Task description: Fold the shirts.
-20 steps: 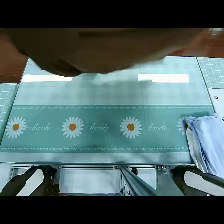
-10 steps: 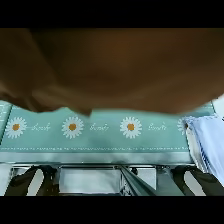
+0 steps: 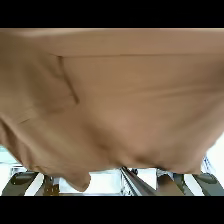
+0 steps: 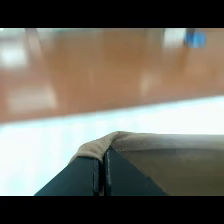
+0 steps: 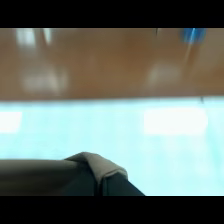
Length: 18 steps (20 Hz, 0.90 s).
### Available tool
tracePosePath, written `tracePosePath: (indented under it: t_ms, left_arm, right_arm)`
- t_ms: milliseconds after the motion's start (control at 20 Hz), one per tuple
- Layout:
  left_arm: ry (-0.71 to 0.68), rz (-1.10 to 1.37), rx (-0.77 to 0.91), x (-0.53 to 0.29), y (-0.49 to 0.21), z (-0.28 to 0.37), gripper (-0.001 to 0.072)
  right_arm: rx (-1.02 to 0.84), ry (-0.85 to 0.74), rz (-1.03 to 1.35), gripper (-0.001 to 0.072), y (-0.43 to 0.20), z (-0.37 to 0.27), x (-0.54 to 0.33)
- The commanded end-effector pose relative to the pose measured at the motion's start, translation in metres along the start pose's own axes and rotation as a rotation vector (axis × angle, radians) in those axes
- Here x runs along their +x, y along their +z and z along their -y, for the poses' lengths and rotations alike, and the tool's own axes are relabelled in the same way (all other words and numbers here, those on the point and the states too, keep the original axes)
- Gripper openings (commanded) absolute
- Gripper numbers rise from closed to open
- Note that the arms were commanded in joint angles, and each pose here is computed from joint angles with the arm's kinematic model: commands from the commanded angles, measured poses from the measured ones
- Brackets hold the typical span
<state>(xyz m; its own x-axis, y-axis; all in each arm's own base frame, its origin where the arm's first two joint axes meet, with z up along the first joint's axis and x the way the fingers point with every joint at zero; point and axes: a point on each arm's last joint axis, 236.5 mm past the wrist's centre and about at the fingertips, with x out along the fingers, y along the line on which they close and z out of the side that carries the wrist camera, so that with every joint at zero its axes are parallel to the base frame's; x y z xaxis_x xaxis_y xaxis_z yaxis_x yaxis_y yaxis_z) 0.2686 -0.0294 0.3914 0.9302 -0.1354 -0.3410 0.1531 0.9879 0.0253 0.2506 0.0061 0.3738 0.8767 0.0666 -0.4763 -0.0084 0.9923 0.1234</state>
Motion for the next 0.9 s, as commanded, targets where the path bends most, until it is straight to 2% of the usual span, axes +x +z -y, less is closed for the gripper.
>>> tracePosePath:
  t_ms: [0, 250, 450, 650, 850]
  left_arm:
    - [-0.021, -0.268, -0.067, 0.094, -0.069, -0.007, 0.0025]
    - [-0.095, -0.487, -0.228, 0.232, -0.149, -0.002, 0.0025]
    - [-0.115, -0.506, -0.402, 0.318, -0.192, 0.002, 0.0025]
    - [-0.118, -0.444, -0.544, 0.376, -0.214, 0.001, 0.0025]
    - [-0.113, -0.468, -0.619, 0.402, -0.242, 0.003, 0.0025]
  right_arm:
    - [0.037, 0.107, -0.259, 0.0029, -0.059, 0.000, 0.090]
    - [0.149, 0.172, -0.421, 0.0029, -0.097, 0.022, 0.235]
    - [0.306, 0.209, -0.486, 0.0029, -0.131, 0.035, 0.342]
    - [0.447, 0.283, -0.446, 0.0029, -0.129, 0.031, 0.419]
    - [0.477, 0.294, -0.456, 0.0029, -0.127, 0.035, 0.462]
